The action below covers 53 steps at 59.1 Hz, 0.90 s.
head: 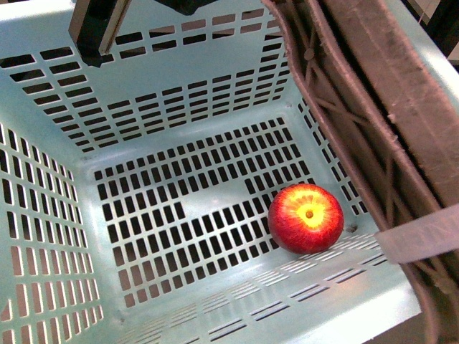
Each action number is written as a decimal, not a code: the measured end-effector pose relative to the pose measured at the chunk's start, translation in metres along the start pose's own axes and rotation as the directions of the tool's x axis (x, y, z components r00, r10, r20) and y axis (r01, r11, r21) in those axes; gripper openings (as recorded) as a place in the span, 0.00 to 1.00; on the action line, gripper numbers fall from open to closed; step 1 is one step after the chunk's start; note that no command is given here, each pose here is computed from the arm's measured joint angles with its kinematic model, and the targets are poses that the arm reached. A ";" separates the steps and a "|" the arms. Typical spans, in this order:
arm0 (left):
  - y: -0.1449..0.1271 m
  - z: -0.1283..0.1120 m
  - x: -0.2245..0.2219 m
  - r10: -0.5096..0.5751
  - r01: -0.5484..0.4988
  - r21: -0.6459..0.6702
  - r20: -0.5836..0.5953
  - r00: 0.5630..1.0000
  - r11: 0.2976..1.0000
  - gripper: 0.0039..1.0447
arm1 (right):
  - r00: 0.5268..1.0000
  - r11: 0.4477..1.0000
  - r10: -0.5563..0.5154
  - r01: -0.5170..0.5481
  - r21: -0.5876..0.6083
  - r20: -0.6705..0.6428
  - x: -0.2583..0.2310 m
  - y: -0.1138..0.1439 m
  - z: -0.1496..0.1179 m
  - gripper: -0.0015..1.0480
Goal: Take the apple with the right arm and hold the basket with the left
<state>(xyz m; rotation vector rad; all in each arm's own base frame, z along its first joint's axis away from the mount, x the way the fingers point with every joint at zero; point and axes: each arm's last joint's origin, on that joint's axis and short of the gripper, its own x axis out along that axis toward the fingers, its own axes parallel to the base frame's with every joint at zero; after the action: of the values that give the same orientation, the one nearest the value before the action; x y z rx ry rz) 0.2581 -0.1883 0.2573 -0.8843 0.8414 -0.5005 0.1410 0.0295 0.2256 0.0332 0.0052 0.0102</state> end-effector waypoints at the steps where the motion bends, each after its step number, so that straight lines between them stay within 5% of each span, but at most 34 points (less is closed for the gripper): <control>1: 0.000 0.000 0.000 -0.001 0.001 0.000 -0.001 1.000 1.000 0.14 | 1.000 1.000 0.000 0.000 -0.005 0.000 -0.001 -0.001 -0.002 0.58; 21: 0.000 0.000 0.000 -0.003 0.003 -0.002 -0.004 1.000 1.000 0.14 | 1.000 1.000 -0.006 0.006 -0.027 0.002 -0.015 -0.018 -0.029 0.02; 53: 0.000 0.000 0.000 -0.003 0.003 -0.003 -0.004 1.000 1.000 0.14 | 1.000 1.000 -0.009 0.010 -0.030 0.002 -0.027 -0.031 -0.047 0.02</control>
<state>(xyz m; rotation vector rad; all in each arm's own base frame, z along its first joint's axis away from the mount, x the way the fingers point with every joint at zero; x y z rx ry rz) 0.2580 -0.1883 0.2574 -0.8872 0.8448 -0.5039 0.1137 0.0003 0.1777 0.0032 0.0036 0.0008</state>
